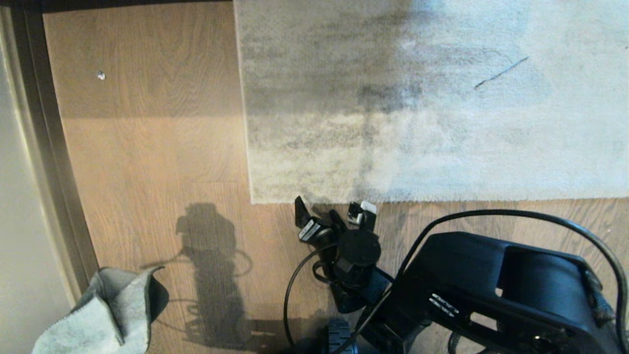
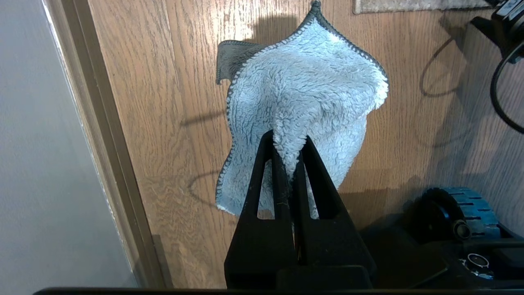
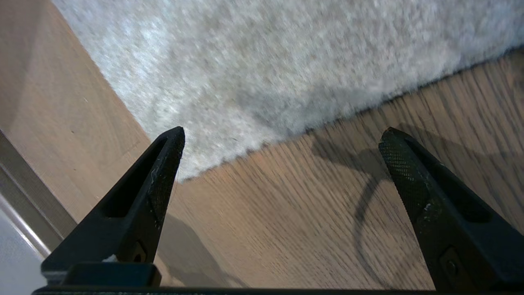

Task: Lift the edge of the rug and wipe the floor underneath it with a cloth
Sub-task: Lift up the carpet

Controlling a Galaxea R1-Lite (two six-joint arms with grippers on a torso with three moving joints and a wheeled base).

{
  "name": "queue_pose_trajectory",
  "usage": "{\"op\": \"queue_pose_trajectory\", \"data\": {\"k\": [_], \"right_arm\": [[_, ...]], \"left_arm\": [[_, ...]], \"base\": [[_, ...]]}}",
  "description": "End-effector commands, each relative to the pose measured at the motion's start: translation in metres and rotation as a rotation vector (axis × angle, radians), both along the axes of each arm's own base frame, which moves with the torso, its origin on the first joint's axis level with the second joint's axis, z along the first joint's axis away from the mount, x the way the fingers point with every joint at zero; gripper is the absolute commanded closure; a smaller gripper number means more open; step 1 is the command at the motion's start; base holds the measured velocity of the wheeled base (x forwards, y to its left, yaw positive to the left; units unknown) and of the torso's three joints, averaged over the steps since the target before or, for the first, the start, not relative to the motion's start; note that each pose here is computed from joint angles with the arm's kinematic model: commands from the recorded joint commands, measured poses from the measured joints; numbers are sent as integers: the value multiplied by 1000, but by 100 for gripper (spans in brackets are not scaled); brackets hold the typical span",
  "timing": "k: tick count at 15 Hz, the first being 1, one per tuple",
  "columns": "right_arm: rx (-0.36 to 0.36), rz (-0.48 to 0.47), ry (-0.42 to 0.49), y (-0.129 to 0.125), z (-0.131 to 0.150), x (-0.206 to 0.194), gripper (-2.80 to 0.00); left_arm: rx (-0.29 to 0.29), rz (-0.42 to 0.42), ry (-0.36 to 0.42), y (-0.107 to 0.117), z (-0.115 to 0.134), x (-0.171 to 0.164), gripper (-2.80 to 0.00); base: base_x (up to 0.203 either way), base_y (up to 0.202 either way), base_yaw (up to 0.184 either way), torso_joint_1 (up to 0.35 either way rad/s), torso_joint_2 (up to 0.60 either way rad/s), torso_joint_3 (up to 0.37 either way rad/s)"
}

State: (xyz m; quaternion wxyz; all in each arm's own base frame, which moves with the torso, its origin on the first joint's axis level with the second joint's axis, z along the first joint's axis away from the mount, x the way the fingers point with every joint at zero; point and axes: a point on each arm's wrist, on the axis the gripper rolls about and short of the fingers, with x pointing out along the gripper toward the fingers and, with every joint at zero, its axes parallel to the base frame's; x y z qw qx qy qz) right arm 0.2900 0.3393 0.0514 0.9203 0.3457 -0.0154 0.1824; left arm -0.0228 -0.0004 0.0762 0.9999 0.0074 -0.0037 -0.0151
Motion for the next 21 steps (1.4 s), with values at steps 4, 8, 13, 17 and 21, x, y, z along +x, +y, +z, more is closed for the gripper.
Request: {"op": "queue_pose_trajectory", "data": {"k": [4,8,13,17,21], "right_arm": [[30,-20,-40,1,-3,9,-280],[72,-47,-79,-1,11,22,-280],[80,-73,-142,-7,40,25,-280],[98,-73,-162,-17,66,14,-280],[107,-70,-171,-31,89,0,-280]], "left_arm": [[-1,0,0,0,0,0,0],[-1,0,0,0,0,0,0],[-1,0,0,0,0,0,0],[1,0,0,0,0,0,0],[-1,0,0,0,0,0,0]], "base": [[0,0,0,0,0,0],[0,0,0,0,0,0],[0,0,0,0,0,0],[0,0,0,0,0,0],[0,0,0,0,0,0]]}}
